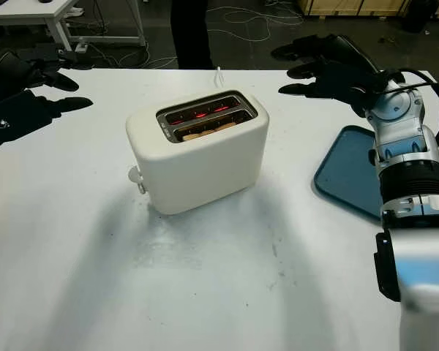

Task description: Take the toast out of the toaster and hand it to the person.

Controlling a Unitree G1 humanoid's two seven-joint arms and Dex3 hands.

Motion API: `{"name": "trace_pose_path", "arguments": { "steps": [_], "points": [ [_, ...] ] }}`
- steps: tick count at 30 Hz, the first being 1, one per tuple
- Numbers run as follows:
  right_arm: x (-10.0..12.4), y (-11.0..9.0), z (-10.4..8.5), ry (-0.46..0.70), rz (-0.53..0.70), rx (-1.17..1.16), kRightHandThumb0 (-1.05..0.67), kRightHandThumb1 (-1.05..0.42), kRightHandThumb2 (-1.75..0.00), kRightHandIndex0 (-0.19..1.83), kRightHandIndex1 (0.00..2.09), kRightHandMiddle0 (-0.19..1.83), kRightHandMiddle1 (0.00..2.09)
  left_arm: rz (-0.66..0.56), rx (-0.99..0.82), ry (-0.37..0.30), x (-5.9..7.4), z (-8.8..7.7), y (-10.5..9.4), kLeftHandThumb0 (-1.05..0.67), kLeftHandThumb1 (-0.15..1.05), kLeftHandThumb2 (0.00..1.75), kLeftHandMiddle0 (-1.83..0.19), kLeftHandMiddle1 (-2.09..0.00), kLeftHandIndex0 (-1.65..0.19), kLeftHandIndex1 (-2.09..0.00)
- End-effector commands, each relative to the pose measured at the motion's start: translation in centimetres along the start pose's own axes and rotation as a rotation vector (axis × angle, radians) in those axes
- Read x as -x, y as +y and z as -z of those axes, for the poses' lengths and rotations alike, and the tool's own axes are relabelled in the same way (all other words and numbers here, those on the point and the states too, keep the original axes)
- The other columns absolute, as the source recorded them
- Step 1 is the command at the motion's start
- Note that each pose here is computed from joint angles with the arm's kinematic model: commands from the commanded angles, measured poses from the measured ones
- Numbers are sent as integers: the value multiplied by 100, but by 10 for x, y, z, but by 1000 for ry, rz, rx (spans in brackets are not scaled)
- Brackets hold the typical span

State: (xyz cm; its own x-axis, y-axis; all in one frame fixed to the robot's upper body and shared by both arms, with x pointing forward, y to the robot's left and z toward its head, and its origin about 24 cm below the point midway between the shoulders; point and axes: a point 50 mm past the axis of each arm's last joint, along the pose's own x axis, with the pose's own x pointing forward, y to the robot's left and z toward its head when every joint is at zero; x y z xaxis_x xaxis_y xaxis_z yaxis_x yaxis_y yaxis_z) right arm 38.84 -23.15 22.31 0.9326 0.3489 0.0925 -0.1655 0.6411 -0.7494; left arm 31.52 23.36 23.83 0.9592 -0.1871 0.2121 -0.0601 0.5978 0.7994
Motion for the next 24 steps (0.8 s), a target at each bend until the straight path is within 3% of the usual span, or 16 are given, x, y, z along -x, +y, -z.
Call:
{"name": "trace_pose_path", "arguments": {
  "steps": [1,24],
  "points": [
    [1,1,2,10,2,-17,-37,-86,0,75,2,67,1,5,9,-15,0,-3,-1,-49,91,0,-46,-73,-53,-33],
    [-1,3,1,10,-9,-39,-42,-86,0,74,2,67,0,21,0,-45,-2,-11,2,-46,89,0,-48,-75,-56,-30]
  ]
}}
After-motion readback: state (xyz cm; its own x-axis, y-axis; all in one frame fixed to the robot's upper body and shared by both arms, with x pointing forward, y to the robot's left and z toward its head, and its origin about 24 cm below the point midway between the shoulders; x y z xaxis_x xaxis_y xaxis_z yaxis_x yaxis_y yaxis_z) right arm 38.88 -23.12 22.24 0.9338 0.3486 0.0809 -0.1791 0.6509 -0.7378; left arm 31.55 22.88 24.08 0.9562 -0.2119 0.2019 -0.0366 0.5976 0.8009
